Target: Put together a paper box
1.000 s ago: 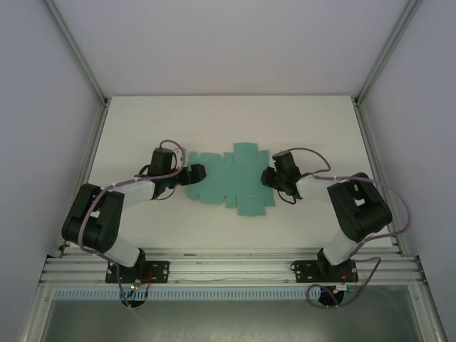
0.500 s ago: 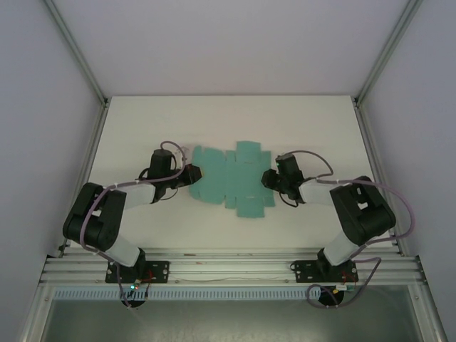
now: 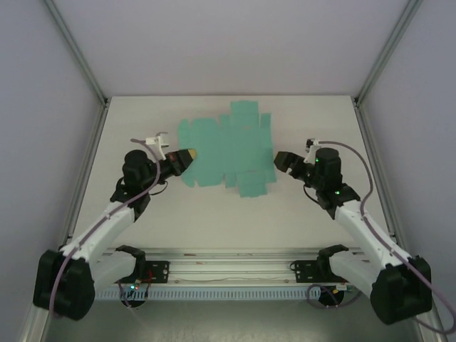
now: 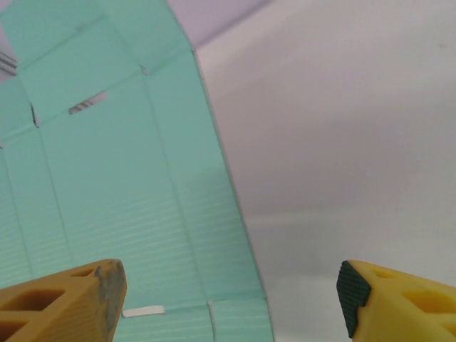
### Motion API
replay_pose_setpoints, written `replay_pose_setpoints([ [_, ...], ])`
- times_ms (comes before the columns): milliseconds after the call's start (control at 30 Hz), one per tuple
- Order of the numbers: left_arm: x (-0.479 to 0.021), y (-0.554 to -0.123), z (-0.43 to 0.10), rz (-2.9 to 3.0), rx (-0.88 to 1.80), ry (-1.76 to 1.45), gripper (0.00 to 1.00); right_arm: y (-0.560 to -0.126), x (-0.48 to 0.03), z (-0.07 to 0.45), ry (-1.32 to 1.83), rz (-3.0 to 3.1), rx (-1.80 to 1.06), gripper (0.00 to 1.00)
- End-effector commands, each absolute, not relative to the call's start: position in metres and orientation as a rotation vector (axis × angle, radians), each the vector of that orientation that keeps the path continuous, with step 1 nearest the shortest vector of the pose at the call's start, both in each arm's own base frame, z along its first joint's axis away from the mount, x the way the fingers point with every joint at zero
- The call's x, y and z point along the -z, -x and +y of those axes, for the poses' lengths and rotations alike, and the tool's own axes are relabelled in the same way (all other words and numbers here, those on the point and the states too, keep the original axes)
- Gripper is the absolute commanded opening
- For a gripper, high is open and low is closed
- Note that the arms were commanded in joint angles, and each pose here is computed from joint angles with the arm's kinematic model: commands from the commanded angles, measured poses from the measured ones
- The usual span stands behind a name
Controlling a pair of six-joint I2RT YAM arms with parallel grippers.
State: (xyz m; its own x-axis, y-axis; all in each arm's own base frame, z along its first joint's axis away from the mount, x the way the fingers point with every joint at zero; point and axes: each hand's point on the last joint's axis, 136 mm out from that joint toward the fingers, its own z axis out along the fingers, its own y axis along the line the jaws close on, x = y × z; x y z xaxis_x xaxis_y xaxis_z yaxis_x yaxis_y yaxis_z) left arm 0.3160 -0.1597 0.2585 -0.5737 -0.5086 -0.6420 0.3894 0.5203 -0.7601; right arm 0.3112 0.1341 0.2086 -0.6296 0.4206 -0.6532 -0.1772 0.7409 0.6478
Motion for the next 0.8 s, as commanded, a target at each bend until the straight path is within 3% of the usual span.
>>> replay_pose_setpoints([
  [0, -0.297, -0.3, -0.158, 1.728, 1.285, 0.114, 0.0, -0.292, -0.233, 0.154, -0.067, 2.076, -1.071, 0.8],
  [200, -0.319, -0.283, -0.158, 1.698, 1.327, 0.094, 0.0, -0.283, -0.266, 0.178, 0.083, 2.001, -1.287, 0.69],
  [600, -0.313, -0.279, -0.156, 1.725, 1.299, 0.09, 0.0, -0.283, -0.277, 0.181, 0.171, 1.935, -1.282, 0.06],
  [700, -0.307, -0.28, -0.153, 1.728, 1.279, 0.11, 0.0, -0.281, -0.274, 0.182, 0.21, 1.936, -1.26, 0.0],
  [733, -0.302, -0.282, -0.151, 1.746, 1.255, 0.127, 0.03, -0.281, -0.271, 0.181, 0.227, 1.944, -1.241, 0.0],
  [767, -0.296, -0.284, -0.146, 1.779, 1.2, 0.143, 0.34, -0.281, -0.266, 0.179, 0.236, 1.962, -1.208, 0.0],
])
